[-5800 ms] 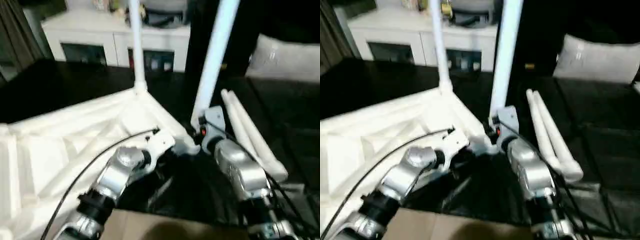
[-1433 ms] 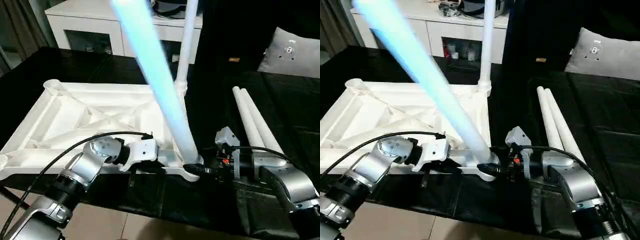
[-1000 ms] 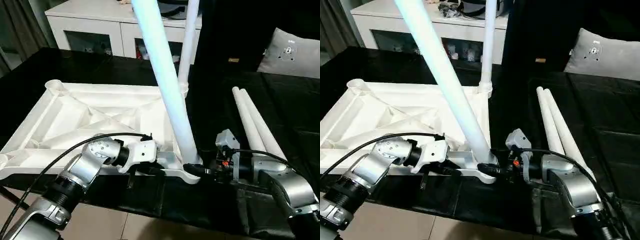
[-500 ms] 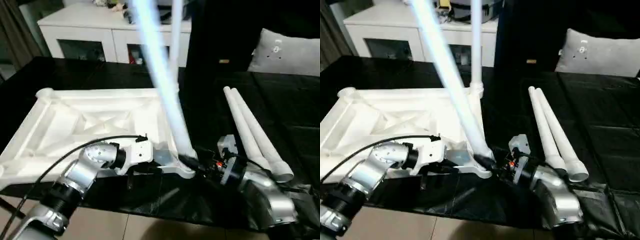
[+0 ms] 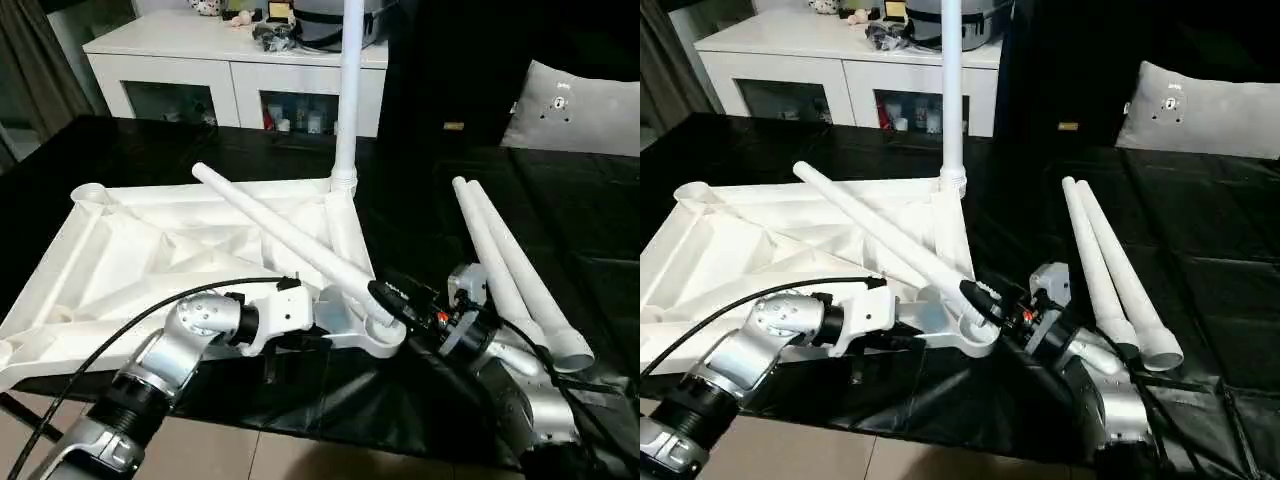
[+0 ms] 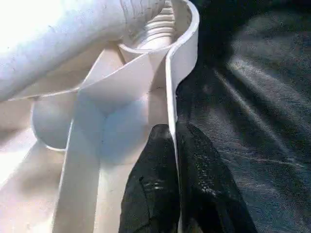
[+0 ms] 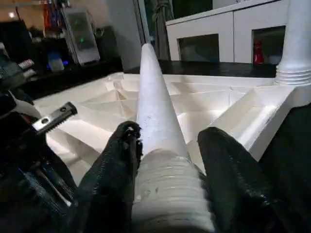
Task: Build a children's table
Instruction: Insert table leg to table base
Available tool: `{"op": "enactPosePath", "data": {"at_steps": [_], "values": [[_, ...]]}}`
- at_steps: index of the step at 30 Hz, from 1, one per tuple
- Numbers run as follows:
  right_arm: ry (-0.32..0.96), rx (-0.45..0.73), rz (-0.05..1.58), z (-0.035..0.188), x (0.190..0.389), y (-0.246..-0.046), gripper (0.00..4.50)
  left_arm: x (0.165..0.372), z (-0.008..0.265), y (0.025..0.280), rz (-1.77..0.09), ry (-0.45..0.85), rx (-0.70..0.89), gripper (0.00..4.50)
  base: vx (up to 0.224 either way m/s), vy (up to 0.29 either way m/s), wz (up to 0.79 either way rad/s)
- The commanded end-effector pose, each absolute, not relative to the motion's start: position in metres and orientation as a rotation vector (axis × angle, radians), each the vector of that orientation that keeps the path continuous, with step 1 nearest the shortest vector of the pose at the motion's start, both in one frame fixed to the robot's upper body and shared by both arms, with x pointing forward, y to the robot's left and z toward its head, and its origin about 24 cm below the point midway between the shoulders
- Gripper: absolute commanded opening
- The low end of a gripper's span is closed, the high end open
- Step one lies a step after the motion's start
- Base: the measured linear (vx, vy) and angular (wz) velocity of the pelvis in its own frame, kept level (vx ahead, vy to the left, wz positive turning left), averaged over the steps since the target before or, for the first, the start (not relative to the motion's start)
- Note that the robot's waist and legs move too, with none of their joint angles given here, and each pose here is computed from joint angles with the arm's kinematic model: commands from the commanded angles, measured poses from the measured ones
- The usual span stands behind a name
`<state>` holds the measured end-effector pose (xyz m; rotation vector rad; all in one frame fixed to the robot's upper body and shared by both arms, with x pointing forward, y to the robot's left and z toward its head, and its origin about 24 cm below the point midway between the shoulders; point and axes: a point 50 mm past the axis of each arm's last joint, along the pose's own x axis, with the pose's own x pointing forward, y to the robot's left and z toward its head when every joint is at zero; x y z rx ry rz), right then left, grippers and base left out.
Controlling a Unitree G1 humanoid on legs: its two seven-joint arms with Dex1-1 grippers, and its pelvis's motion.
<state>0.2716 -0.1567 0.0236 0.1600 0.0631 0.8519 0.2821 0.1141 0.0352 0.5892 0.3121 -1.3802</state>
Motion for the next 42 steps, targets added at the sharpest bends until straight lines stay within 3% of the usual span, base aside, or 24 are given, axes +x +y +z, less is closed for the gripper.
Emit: {"op": "enactPosePath", "data": {"at_steps": [1,4,9,19,20,29,32,36,42], "values": [[0.275,0.093,0.815,-0.007,0.261,-0.166,1.71,0.285,0.037,0.119,-1.322,0.336,0.528,0.00,0.000,0.000,0.00],[0.281,0.064,0.831,-0.002,0.263,-0.165,1.45,0.285,0.042,0.121,-1.310,0.337,0.477,0.59,0.000,0.000,0.00],[0.299,0.019,0.890,0.024,0.277,-0.163,1.45,0.280,0.050,0.128,-1.306,0.348,0.419,1.01,0.000,0.000,0.00],[0.380,-0.084,1.006,0.070,0.300,-0.158,2.37,0.276,0.052,0.129,-1.273,0.372,0.420,1.68,0.000,0.000,0.00],[0.386,-0.093,1.004,0.071,0.304,-0.157,2.61,0.277,0.052,0.130,-1.266,0.372,0.419,1.86,0.000,0.000,0.00],[0.476,-0.231,1.010,0.074,0.327,-0.151,3.06,0.276,0.053,0.128,-1.264,0.379,0.409,2.37,0.000,0.000,0.00],[0.490,-0.283,0.999,0.075,0.332,-0.150,3.44,0.276,0.053,0.128,-1.266,0.381,0.410,2.68,0.000,0.000,0.00],[0.539,-0.353,1.030,0.074,0.340,-0.145,3.46,0.276,0.051,0.128,-1.268,0.391,0.427,2.74,0.000,0.000,0.00],[0.563,-0.348,1.077,0.068,0.339,-0.141,3.29,0.274,0.054,0.129,-1.250,0.377,0.396,2.76,0.000,0.000,0.00]]}}
